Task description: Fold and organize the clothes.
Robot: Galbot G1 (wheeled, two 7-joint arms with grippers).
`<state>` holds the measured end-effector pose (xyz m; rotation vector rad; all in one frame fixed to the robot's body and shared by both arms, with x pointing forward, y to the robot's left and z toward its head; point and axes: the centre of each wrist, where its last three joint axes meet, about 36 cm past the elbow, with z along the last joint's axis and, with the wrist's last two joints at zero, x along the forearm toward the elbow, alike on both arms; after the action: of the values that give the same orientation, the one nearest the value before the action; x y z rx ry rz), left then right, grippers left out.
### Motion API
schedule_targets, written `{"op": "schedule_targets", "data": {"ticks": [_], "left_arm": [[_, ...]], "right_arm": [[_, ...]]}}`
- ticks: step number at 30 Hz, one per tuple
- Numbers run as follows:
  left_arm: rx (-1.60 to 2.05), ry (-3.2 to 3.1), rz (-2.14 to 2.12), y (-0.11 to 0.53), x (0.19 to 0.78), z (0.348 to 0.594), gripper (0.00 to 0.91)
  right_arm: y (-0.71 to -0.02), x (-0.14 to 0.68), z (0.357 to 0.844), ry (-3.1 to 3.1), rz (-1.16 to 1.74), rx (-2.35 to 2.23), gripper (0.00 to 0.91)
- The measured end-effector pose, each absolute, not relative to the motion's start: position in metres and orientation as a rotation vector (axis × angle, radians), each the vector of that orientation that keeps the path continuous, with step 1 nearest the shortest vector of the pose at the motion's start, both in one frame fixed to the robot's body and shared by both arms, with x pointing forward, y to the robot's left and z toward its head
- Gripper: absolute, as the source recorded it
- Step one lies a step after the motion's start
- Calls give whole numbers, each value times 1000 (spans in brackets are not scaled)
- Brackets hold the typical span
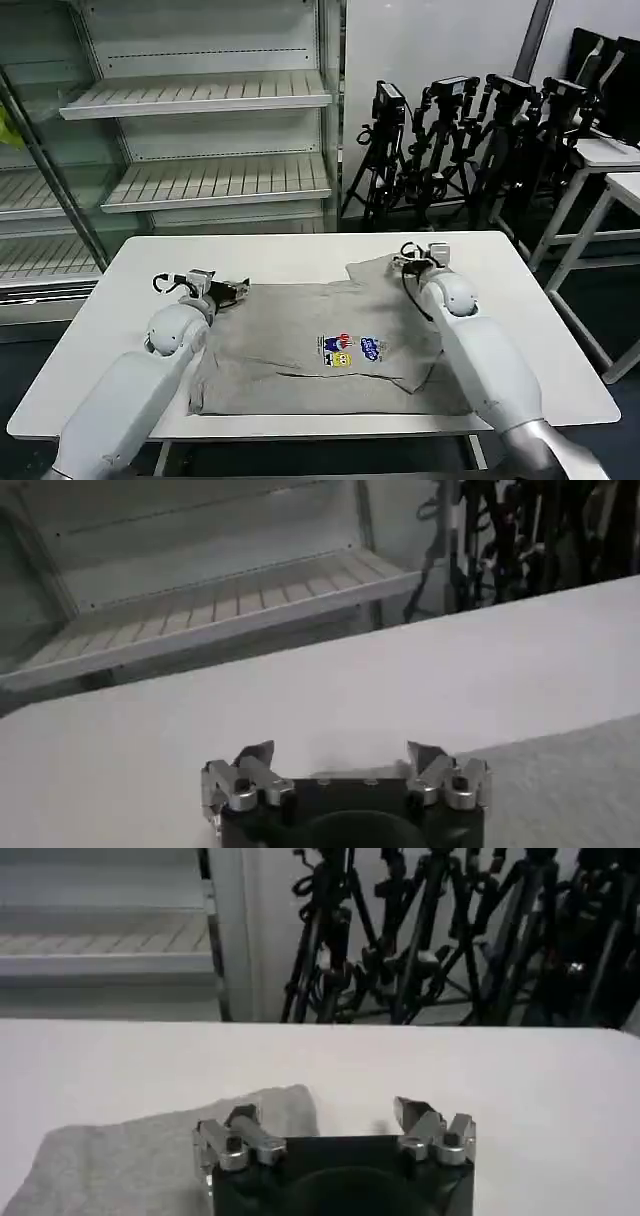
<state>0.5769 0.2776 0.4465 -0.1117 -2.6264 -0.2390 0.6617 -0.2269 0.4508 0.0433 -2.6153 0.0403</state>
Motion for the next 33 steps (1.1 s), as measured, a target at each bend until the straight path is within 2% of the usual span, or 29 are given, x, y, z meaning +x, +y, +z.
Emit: {"op": "schedule_targets", "data": {"ticks": [3,4,5,6,7,8,9,26,33], "left_arm": [[-112,-2617,-220,280,577,445,907],[-113,-2614,-217,281,577,444,836],[-115,-2610,-215,281,576,443,534],[-117,-2607,-213,281,575,442,20],[-119,-2606,-210,282,575,441,20],[-124,-2603,-204,282,574,439,20],[-129,-2601,-200,282,572,438,20],[-171,-2566,-129,286,556,424,20],[-171,-2573,-105,287,550,426,20]], "right_arm": [[-224,667,449,-2605,34,47,907],[-222,669,448,-2600,29,51,907],[-220,670,448,-2596,25,55,846],[-219,671,447,-2592,20,60,514],[-218,672,446,-2589,17,62,373],[-216,673,446,-2586,14,65,71],[-215,674,445,-2584,11,69,0],[-212,674,439,-2560,-33,121,0],[-216,669,437,-2602,-40,137,0]]}}
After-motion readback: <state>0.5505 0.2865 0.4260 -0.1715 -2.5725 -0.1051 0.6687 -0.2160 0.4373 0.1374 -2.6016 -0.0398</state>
